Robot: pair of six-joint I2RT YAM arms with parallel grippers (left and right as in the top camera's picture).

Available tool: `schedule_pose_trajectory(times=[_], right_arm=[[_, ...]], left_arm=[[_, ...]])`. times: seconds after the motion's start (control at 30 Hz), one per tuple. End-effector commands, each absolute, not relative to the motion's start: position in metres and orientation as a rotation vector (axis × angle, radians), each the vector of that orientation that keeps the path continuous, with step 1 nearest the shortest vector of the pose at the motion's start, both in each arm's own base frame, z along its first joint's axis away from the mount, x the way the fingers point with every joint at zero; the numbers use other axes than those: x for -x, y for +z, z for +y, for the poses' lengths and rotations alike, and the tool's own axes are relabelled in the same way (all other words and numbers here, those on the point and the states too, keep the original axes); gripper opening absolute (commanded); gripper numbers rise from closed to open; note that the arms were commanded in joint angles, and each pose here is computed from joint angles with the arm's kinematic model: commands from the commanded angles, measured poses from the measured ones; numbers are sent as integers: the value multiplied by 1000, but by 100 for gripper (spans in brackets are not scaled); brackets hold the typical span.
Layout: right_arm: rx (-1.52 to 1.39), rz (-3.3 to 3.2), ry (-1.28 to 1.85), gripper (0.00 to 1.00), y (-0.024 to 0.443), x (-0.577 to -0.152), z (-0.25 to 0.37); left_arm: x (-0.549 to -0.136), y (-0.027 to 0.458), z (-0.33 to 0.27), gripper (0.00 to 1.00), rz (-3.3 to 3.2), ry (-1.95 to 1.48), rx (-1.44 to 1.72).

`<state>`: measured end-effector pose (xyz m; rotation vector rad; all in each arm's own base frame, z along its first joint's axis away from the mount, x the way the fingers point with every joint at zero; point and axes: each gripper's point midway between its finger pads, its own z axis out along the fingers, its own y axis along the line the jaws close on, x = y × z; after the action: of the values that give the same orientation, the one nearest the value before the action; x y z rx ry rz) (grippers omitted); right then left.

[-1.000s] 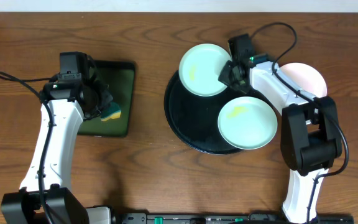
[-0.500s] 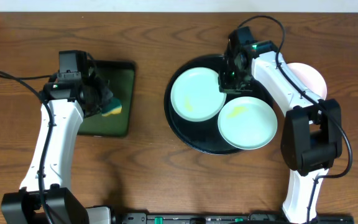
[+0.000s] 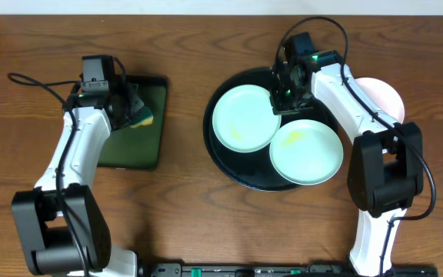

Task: Clean dirty plates on tray and stack at the side
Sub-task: 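Dip the sponge in the water tray and lift it with the left gripper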

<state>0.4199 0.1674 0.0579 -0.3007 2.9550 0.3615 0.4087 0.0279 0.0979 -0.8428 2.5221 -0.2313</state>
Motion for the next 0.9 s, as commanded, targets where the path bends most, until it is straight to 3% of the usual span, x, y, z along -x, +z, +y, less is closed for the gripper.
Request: schedule_pose_trajectory(times=[0.0,0.37,0.63,0.87], right_arm=[[325,2934,361,1,52,-424,167],[287,2948,331,1,10,-412,160],[283,2952,332,1,6,-410,159],[262,2948,335,1,6,-411,160]], left_arm=[[-413,91,39,8,2499,-167,876],[-426,61,52,8,2495,-76,898],[-429,56,57,8,2482,-31,904],[-421,18,57,8,2571,2,929]])
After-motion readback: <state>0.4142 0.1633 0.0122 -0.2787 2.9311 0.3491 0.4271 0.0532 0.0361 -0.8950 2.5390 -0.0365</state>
